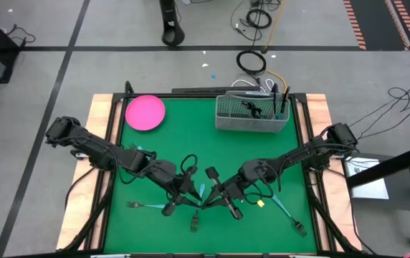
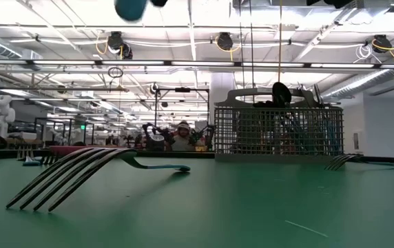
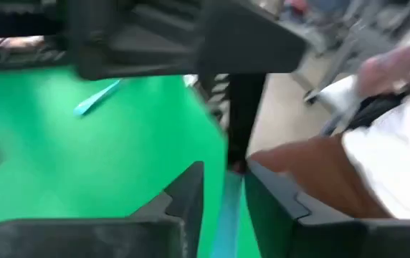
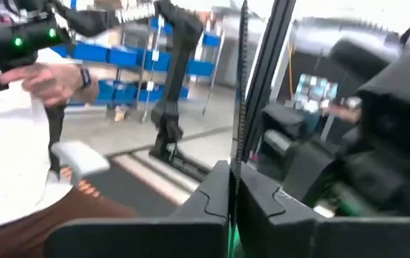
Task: Sort silverware
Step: Put the black knife into the cutlery rack with the other black knives
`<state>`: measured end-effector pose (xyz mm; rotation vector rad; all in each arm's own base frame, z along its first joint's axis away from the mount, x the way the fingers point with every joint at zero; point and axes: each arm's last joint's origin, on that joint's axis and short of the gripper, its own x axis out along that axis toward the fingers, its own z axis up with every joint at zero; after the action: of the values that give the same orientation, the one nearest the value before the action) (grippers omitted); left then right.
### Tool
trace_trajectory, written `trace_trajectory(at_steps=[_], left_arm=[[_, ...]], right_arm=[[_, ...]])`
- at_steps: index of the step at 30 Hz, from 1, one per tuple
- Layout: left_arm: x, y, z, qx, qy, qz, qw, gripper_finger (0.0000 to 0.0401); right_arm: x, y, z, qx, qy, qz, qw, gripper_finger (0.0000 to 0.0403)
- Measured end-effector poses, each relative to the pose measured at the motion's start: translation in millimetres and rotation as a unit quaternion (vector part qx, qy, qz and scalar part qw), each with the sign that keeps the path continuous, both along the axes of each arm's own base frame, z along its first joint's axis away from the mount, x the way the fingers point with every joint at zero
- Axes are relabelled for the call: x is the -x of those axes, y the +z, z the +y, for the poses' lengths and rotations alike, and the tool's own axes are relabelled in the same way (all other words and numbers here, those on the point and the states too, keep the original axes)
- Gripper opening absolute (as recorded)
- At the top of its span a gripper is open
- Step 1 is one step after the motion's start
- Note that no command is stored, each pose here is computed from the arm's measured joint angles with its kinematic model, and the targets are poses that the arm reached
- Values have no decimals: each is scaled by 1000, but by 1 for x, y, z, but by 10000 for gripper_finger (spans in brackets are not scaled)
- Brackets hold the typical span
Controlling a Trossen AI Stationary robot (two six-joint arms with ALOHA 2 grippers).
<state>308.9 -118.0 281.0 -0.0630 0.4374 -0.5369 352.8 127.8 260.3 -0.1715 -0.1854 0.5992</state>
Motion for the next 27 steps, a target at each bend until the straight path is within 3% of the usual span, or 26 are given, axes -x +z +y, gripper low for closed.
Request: trace_trajectory(at_steps=[5, 9, 13, 18, 21, 27], left_arm=[[13, 6, 23, -50, 66, 41, 996, 161], [32, 8, 42, -85, 108, 101, 985, 191], [51, 10, 52, -108, 156, 155, 970, 200], [74, 4, 54, -143, 187, 154, 960, 201], [84, -6, 54, -145, 199, 121, 962, 201], [84, -26, 53, -131, 186, 7, 974, 201]], right_arm=[[3, 0, -7, 4, -26, 56, 998, 1], [14, 16, -23, 18, -51, 91, 994, 0], [30, 36, -45, 23, -112, 119, 986, 0], [58, 63, -82, 10, -201, 148, 968, 0], [80, 80, -108, -22, -291, 155, 944, 0], [129, 100, -156, -53, -488, 162, 856, 0]])
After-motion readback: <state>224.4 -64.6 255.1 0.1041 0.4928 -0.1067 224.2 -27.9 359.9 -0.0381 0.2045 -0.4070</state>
